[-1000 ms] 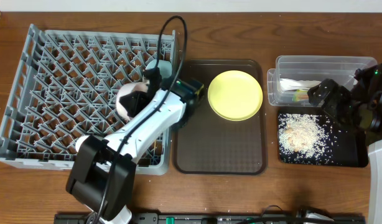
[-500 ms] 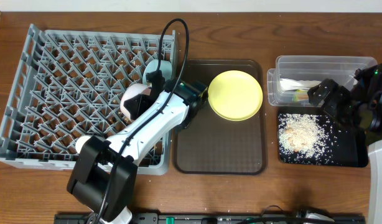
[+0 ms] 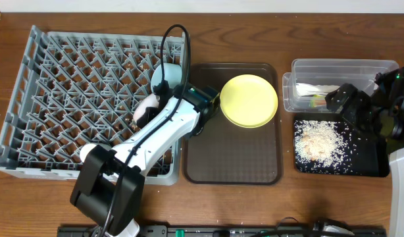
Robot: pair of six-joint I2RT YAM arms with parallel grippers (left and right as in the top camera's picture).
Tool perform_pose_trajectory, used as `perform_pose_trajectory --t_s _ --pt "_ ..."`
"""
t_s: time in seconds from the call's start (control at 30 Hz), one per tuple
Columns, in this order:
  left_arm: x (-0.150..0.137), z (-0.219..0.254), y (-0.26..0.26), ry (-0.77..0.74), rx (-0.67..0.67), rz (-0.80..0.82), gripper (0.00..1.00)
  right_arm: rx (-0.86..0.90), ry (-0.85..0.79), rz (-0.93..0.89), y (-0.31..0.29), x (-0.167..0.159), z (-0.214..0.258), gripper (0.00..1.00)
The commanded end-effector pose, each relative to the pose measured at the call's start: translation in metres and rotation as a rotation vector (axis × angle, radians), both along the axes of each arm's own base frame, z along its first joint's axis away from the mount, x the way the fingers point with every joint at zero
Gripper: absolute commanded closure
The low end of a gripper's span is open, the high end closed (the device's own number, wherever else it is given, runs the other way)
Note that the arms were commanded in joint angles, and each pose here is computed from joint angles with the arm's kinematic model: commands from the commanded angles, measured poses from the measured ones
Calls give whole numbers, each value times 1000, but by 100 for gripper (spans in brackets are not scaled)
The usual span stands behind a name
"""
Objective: Sort waste into correct bins and load items into the dishwasher
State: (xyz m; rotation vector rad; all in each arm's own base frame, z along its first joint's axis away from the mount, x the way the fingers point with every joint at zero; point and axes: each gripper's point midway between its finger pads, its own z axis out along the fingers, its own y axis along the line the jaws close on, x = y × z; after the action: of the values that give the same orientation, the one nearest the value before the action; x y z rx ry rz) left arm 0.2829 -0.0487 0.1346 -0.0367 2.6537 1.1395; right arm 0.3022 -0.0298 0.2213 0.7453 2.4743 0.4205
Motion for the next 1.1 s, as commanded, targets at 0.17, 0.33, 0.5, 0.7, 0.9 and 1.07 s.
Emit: perform_pose_trajectory --t_s 0.17,0.33,0.5,0.7,0.9,1.07 --pt "-20 -25 -22 103 -177 71 56 2 -6 -3 -2 0 2 1" --pt "-23 -21 -30 102 -246 84 46 2 -6 -3 -2 0 2 1" --pt "-23 -3 -48 62 -391 88 38 2 -6 -3 -2 0 2 1" --pt "-9 12 -108 68 -726 -121 37 2 -6 -3 -2 0 2 1" --pt "26 27 -162 1 -917 -390 37 2 -6 -3 -2 0 2 1" --pt "65 23 -189 -109 -961 -460 42 2 -6 -3 -2 0 2 1"
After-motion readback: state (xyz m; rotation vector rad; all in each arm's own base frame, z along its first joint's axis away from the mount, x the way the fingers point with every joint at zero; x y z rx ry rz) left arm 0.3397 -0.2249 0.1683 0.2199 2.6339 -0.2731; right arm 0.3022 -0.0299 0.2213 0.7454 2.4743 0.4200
